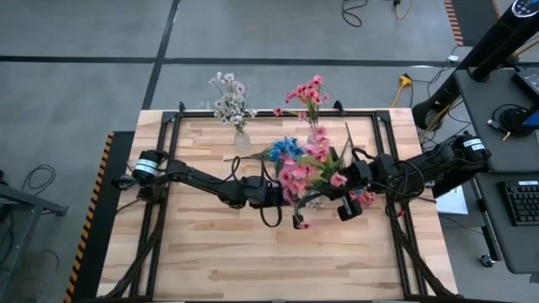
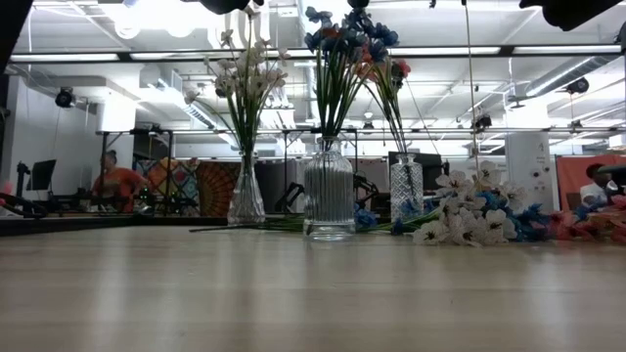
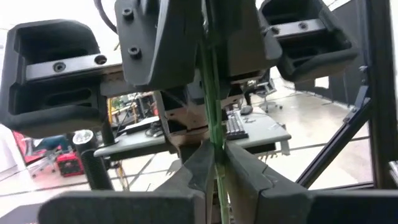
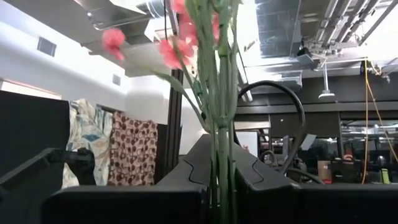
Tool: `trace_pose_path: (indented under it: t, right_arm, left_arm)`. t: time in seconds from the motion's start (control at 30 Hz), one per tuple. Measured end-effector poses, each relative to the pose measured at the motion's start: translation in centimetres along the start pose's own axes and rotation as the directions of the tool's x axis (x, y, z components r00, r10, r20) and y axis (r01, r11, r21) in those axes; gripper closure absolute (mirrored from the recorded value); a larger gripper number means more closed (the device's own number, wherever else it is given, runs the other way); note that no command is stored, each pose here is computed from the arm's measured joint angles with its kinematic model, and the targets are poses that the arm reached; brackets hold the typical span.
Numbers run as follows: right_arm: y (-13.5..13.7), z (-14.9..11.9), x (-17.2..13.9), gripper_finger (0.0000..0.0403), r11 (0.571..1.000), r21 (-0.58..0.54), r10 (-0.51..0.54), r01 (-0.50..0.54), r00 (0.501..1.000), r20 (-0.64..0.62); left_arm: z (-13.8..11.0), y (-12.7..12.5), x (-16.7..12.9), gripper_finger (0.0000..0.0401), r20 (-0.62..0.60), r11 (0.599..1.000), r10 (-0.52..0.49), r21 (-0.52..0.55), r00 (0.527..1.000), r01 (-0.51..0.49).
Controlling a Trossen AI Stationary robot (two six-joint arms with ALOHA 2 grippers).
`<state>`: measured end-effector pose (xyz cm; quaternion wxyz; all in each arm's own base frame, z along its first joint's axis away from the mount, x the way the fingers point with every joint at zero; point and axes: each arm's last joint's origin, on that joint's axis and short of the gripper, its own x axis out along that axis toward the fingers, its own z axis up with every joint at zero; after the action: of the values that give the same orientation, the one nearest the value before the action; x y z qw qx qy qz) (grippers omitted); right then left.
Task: Sort flowers into vase by color
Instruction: Put the right pink flowers into the right transparent vase
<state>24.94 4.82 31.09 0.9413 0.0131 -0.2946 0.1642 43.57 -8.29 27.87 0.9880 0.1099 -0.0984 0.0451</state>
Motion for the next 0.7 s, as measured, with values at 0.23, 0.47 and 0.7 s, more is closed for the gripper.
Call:
trace_pose_path:
  t: [0.23,0.47,0.7]
  right_arm:
    - [0.0,-0.01,0.0,0.039,1.0,-0.001,0.0,0.0,1.0,-0.001]
    - [0.0,-0.01,0.0,0.039,1.0,-0.013,0.0,0.0,1.0,-0.001]
    - [0.0,-0.03,0.0,0.039,1.0,-0.019,0.0,0.0,1.0,-0.002]
  left_arm:
    - [0.0,0.01,-0.01,0.0396,-0.004,1.0,0.001,0.001,1.0,-0.001]
    - [0.38,0.37,0.4,0.0378,-0.007,0.999,-0.01,-0.052,1.0,0.01]
    - [0.55,0.79,0.71,0.0328,-0.018,0.999,-0.011,-0.044,1.0,0.01]
